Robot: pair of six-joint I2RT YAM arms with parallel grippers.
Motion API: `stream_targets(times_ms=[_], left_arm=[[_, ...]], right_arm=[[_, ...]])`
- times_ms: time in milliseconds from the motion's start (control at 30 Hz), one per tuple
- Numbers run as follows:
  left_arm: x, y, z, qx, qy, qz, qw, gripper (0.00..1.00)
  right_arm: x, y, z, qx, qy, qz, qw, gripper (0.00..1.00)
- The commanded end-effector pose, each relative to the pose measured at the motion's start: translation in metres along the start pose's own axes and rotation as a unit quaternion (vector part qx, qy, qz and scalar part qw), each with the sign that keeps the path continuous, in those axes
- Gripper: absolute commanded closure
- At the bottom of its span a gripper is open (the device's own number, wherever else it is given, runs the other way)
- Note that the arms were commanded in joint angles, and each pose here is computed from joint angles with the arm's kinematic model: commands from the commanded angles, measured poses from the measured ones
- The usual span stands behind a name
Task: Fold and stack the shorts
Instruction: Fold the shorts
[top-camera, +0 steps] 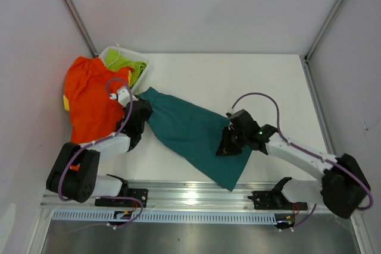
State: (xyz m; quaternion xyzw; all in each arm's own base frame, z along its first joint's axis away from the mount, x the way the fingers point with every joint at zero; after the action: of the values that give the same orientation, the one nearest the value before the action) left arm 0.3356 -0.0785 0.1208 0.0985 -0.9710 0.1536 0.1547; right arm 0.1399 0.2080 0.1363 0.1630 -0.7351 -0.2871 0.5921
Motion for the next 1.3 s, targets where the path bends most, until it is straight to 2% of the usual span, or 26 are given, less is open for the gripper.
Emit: stream_targets(times_ms=[0, 33, 100, 333, 500, 667, 900, 1100, 1167, 1267], left_arm=[[0.019, -0.016, -0.043, 0.023, -0.094, 0.064, 0.993, 1.0], [0.022, -0.015, -0.046, 0.02, -0.101, 0.067, 0.992, 1.0], [0.032, -0.016, -0.056, 0.02, -0.117, 0.075, 0.99, 1.0], [0.048, -0.012, -0.068, 0.012, -0.138, 0.076, 0.987, 1.0], [0.051, -0.012, -0.065, 0.014, -0.139, 0.085, 0.987, 1.0], [0.056, -0.017, -0.063, 0.015, -0.141, 0.099, 0.985, 1.0], [0.071, -0.025, -0.073, 0.008, -0.162, 0.125, 0.979, 1.0], [0.097, -0.04, -0.079, -0.001, -0.19, 0.179, 0.965, 1.0], [0.106, -0.046, -0.074, -0.018, -0.196, 0.201, 0.96, 1.0], [0.114, -0.048, -0.07, -0.028, -0.201, 0.211, 0.956, 1.0]], right_arm=[[-0.021, 0.049, -0.03, 0.027, 0.002, -0.09, 0.996, 0.92], [-0.026, 0.054, -0.032, 0.029, 0.006, -0.098, 0.995, 0.96], [-0.04, 0.07, -0.036, 0.028, 0.019, -0.12, 0.992, 0.99], [-0.074, 0.102, -0.033, 0.032, 0.056, -0.159, 0.985, 1.0], [-0.1, 0.122, -0.015, 0.044, 0.091, -0.185, 0.978, 1.0], [-0.143, 0.112, -0.006, 0.035, 0.107, -0.158, 0.981, 1.0], [-0.178, 0.083, -0.001, 0.026, 0.113, -0.11, 0.987, 1.0], [-0.183, 0.079, -0.01, 0.038, 0.129, -0.109, 0.985, 1.0], [-0.173, 0.09, -0.014, 0.053, 0.132, -0.122, 0.982, 1.0], [-0.151, 0.11, -0.026, 0.075, 0.119, -0.14, 0.98, 0.94]])
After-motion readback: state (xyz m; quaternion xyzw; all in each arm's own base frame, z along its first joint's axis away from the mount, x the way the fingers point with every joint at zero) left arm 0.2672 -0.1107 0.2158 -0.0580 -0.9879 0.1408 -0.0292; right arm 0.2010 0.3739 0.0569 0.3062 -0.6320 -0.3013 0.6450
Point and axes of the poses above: each gripper's point midway between its finger pads, its own x axis back along the fingers, its own y axis along the line the jaws close on, z = x × y, the point moved 5 cm from there along x, back along the fingers, and after that the axes turned 14 degrees about -x, right-handed, at the moved point
